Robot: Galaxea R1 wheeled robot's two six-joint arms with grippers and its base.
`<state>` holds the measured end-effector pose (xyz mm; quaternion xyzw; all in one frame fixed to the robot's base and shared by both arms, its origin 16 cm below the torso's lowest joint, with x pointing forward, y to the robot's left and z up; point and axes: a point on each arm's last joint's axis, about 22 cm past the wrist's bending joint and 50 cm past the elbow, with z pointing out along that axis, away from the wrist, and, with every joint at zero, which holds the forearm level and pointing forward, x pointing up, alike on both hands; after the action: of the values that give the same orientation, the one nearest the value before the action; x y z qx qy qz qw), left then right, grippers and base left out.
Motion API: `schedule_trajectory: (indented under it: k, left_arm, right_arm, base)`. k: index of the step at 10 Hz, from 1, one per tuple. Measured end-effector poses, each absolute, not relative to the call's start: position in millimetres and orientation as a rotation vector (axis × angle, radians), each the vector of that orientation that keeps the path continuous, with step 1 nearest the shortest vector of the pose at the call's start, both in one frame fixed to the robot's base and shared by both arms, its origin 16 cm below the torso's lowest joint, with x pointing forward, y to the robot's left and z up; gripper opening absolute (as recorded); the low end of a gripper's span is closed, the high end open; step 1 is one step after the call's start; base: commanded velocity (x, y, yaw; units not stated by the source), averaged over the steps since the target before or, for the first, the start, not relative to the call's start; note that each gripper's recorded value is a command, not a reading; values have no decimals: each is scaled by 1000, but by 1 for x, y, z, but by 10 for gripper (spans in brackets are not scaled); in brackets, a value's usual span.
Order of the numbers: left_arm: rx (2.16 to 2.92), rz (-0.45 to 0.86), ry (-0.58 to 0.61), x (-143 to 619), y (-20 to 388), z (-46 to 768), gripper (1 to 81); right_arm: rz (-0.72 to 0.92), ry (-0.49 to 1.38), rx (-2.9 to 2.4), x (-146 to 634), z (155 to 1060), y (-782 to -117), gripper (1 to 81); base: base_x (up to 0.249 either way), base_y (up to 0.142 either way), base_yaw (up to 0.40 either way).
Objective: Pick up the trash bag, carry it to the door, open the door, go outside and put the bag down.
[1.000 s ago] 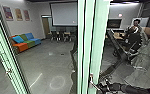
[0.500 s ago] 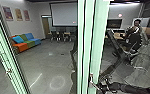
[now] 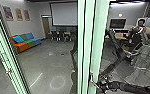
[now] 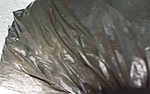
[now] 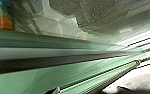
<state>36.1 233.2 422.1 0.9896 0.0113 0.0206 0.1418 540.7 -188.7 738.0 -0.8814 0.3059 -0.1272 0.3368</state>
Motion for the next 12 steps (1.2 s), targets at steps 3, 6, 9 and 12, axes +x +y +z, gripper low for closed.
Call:
schedule_trajectory:
  k: [3,6,9,12]
  left_arm:
    - [2858,12,40,21,233,419,10]
    - [2856,-27,44,12,233,418,10]
    - [2856,-25,44,15,233,418,10]
    - [2856,-28,44,15,233,417,10]
  right_arm:
    - [-325,782,-2302,548,734,-190,811]
    - [-346,790,-2287,562,736,-193,811]
    - [-405,782,-2278,575,740,-197,811]
    - [-409,777,-2284,579,741,-199,811]
  base:
    - [0,0,0]
    - [0,0,0]
    - [0,0,0]
    - [0,0,0]
